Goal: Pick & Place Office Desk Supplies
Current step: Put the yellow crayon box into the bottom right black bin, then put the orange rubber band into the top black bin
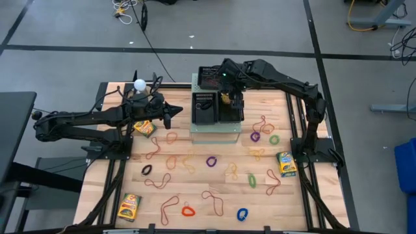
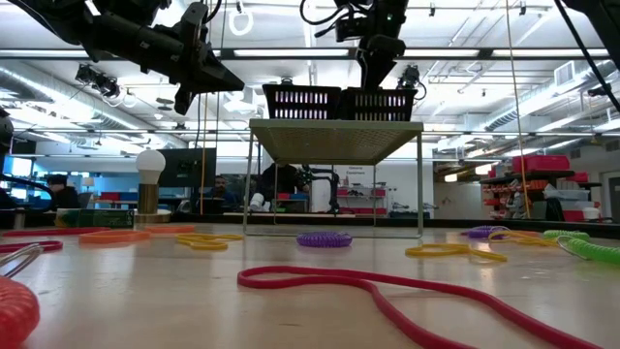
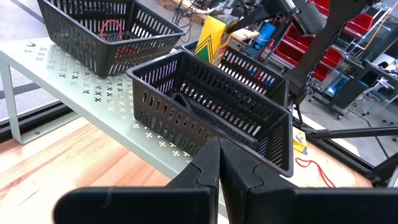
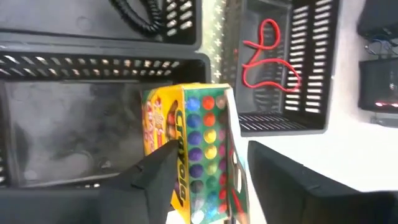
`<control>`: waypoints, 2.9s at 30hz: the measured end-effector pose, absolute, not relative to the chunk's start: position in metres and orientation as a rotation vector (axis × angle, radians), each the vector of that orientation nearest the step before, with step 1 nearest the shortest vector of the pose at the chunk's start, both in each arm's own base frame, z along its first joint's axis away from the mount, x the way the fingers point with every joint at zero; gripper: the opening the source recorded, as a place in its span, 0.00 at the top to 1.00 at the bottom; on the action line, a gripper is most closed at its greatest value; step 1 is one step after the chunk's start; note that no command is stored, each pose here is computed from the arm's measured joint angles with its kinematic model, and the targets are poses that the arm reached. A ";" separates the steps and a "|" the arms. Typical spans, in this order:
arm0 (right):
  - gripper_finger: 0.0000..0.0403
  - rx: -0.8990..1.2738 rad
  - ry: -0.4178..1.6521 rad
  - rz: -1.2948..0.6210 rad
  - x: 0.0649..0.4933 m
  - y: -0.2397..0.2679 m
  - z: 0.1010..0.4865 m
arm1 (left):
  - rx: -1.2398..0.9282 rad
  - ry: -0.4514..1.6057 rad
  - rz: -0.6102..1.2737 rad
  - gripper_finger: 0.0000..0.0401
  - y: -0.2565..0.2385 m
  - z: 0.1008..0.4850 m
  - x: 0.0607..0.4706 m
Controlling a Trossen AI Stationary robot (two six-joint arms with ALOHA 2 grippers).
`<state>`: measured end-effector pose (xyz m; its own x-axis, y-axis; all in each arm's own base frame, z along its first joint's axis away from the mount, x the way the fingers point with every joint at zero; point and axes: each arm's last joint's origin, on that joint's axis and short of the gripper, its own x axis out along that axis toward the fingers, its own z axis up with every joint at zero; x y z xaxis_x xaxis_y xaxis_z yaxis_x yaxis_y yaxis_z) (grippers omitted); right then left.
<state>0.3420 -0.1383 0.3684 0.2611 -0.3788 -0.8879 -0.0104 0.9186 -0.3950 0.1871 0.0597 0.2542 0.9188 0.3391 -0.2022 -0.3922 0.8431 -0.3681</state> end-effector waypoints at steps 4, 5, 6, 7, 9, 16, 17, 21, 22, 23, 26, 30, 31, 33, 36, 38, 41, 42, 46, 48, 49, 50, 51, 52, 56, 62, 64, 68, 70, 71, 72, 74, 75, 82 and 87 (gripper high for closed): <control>0.41 -0.364 1.285 -0.265 0.342 -0.137 0.370 | -0.416 0.131 0.387 0.98 0.060 0.254 0.187; 0.40 -0.373 1.280 -0.273 0.342 -0.135 0.371 | -0.416 0.132 0.387 0.98 0.060 0.254 0.187; 0.39 -0.381 1.277 -0.278 0.342 -0.134 0.373 | -0.416 0.131 0.387 0.98 0.060 0.254 0.187; 0.38 -0.394 1.272 -0.284 0.341 -0.132 0.375 | -0.416 0.131 0.387 0.98 0.060 0.254 0.187; 0.38 -0.410 1.255 -0.295 0.340 -0.128 0.380 | -0.416 0.131 0.387 0.98 0.060 0.254 0.187; 0.39 -0.461 1.156 -0.365 0.327 -0.108 0.406 | -0.416 0.130 0.387 0.98 0.060 0.254 0.187; 0.40 -0.452 1.139 -0.379 0.323 -0.104 0.411 | -0.416 0.131 0.387 0.98 0.060 0.254 0.187; 0.44 -0.364 1.057 -0.447 0.306 -0.090 0.429 | -0.413 0.121 0.385 0.98 0.060 0.255 0.187; 0.46 -0.318 1.029 -0.460 0.301 -0.086 0.434 | -0.407 0.110 0.382 0.98 0.060 0.256 0.187; 0.49 -0.271 1.002 -0.466 0.295 -0.084 0.438 | -0.405 0.097 0.380 0.98 0.060 0.258 0.188; 0.60 -0.170 0.920 -0.472 0.280 -0.072 0.443 | -0.425 0.061 0.403 0.98 0.061 0.260 0.188; 0.80 -0.097 0.850 -0.492 0.264 -0.051 0.425 | -0.433 0.064 0.397 0.98 0.060 0.260 0.188; 0.85 -0.065 0.825 -0.505 0.260 -0.046 0.419 | -0.432 0.067 0.386 0.98 0.060 0.260 0.188; 0.95 0.000 0.763 -0.519 0.251 -0.034 0.406 | -0.433 0.080 0.362 0.98 0.059 0.259 0.188; 0.97 0.073 0.646 -0.535 0.242 -0.014 0.388 | -0.428 0.120 0.324 0.98 0.058 0.256 0.188; 0.95 0.102 0.577 -0.550 0.238 -0.002 0.378 | -0.440 0.155 0.298 0.99 0.057 0.253 0.188; 0.95 0.129 0.519 -0.568 0.230 0.009 0.365 | -0.484 0.238 0.241 0.99 0.051 0.247 0.188; 0.95 0.134 0.515 -0.572 0.227 0.012 0.361 | -0.492 0.280 0.220 0.99 0.046 0.244 0.188; 0.98 0.122 0.538 -0.558 0.218 0.016 0.347 | -0.475 0.457 0.204 0.99 0.021 0.242 0.188; 0.98 0.109 0.550 -0.543 0.213 0.016 0.343 | -0.501 0.533 0.240 0.99 0.006 0.238 0.187; 0.98 0.103 0.555 -0.527 0.212 0.016 0.343 | -0.533 0.562 0.265 0.99 -0.002 0.235 0.185; 0.98 0.094 0.560 -0.509 0.210 0.015 0.342 | -0.569 0.581 0.283 0.99 -0.010 0.233 0.184; 0.98 0.077 0.569 -0.495 0.208 0.015 0.341 | -0.605 0.597 0.301 0.98 -0.018 0.231 0.183; 0.98 0.062 0.577 -0.480 0.206 0.015 0.341 | -0.633 0.626 0.322 0.98 -0.026 0.227 0.181; 0.97 0.056 0.569 -0.476 0.198 0.014 0.337 | -0.726 0.748 0.409 0.93 -0.053 0.209 0.175; 0.97 0.066 0.542 -0.470 0.201 0.015 0.315 | -0.812 0.865 0.585 0.82 -0.076 0.179 0.176; 0.97 0.056 0.545 -0.466 0.202 0.015 0.305 | -0.817 0.883 0.635 0.78 -0.077 0.170 0.181; 0.97 0.097 0.482 -0.465 0.208 0.016 0.294 | -0.858 0.907 0.728 0.72 -0.079 0.152 0.190; 0.97 0.122 0.440 -0.460 0.210 0.016 0.293 | -0.865 0.906 0.742 0.71 -0.080 0.145 0.195; 0.97 0.124 0.432 -0.457 0.211 0.016 0.294 | -0.864 0.910 0.753 0.71 -0.079 0.141 0.197; 0.97 0.118 0.428 -0.452 0.211 0.016 0.294 | -0.858 0.922 0.772 0.71 -0.078 0.137 0.198; 0.97 0.100 0.428 -0.446 0.211 0.016 0.295 | -0.847 0.946 0.803 0.72 -0.077 0.130 0.201; 0.97 0.087 0.428 -0.443 0.211 0.016 0.295 | -0.844 0.954 0.817 0.72 -0.076 0.127 0.202; 0.97 0.047 0.430 -0.428 0.212 0.016 0.296 | -0.851 0.968 0.847 0.87 -0.074 0.123 0.203; 0.97 0.038 0.423 -0.425 0.212 0.016 0.297 | -0.895 0.971 0.798 0.98 -0.077 0.143 0.203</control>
<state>0.2121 0.0165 0.2968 0.8254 -0.3921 -0.4061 0.4076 0.9117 -0.0518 0.2034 -0.0768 0.1431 0.3549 0.1624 -0.9207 -0.8719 0.4130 -0.2633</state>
